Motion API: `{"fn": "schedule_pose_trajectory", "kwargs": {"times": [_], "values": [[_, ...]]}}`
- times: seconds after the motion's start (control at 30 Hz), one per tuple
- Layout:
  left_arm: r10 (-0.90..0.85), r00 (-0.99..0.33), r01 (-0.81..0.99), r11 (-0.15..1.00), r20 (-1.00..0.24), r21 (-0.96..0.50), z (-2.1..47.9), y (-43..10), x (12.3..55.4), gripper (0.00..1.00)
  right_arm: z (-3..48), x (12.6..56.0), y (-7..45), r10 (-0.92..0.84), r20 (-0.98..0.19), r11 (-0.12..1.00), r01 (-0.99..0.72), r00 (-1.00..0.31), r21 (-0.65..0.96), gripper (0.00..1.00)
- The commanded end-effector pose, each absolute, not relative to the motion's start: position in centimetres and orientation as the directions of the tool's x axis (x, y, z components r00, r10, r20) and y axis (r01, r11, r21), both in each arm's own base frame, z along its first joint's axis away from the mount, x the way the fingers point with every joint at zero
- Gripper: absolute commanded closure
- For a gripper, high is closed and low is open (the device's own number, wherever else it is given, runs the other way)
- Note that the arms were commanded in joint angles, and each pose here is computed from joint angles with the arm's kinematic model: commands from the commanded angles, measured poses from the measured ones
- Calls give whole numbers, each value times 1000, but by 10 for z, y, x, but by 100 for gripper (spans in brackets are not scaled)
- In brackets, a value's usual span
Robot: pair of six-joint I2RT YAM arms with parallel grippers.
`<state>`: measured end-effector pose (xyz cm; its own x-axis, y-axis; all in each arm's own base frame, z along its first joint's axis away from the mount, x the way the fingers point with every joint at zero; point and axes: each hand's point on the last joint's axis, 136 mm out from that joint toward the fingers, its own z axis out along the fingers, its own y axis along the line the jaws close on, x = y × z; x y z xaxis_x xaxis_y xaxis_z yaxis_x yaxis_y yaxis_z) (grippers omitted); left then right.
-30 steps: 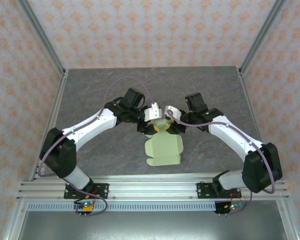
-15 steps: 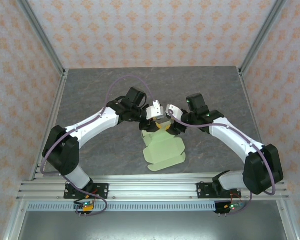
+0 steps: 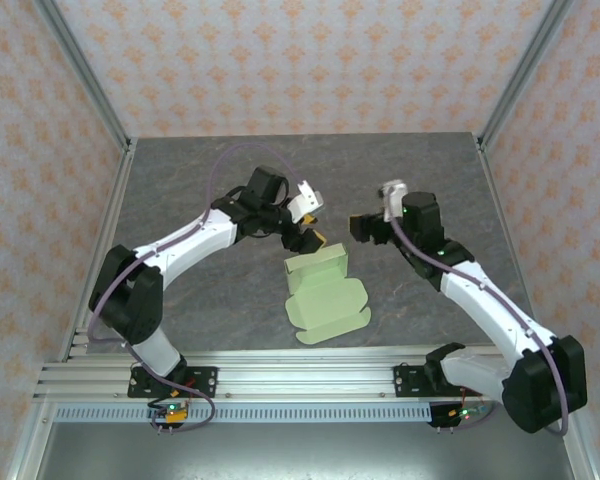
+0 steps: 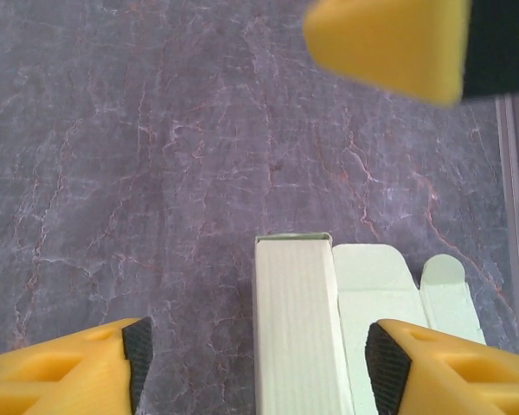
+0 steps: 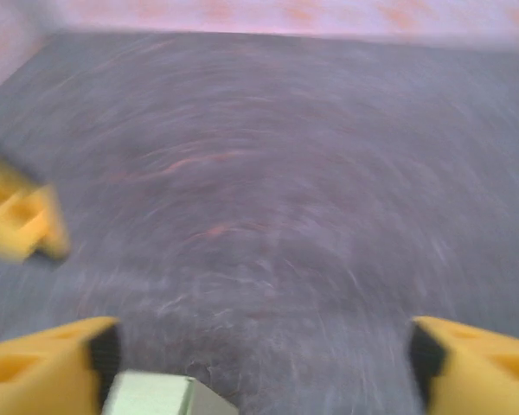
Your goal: Fold the paper box
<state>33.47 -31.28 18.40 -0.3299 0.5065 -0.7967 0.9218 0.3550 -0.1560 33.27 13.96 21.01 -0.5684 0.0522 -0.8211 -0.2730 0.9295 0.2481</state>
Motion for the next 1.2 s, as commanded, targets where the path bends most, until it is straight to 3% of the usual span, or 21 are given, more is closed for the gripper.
{"fn": "schedule_pose_trajectory", "kwargs": {"times": [0.0, 0.27, 0.3, 0.37, 0.7, 1.03, 1.17], "values": [[529, -394, 903, 377, -752, -208, 187, -330, 338, 25, 192, 308, 36, 667, -608, 734, 520, -431, 436, 1], [690, -487, 860, 487, -535, -154, 142, -369, 343, 19, 180, 304, 11, 769, -546, 621, 590, -331, 517, 1], [692, -502, 850, 504, -519, -152, 139, -372, 343, 16, 179, 305, 10, 774, -544, 615, 592, -325, 522, 1], [699, -518, 842, 520, -493, -147, 135, -375, 339, 1, 178, 307, 9, 780, -542, 607, 590, -313, 532, 1], [729, -593, 793, 603, -342, -87, 97, -373, 333, 1, 178, 314, 11, 773, -543, 622, 561, -328, 546, 1], [731, -624, 779, 610, -277, -145, 87, -373, 320, 15, 172, 317, 17, 773, -527, 627, 549, -353, 553, 1], [717, -644, 760, 638, -268, -121, 81, -372, 327, 27, 170, 317, 18, 778, -521, 623, 546, -352, 560, 1]]}}
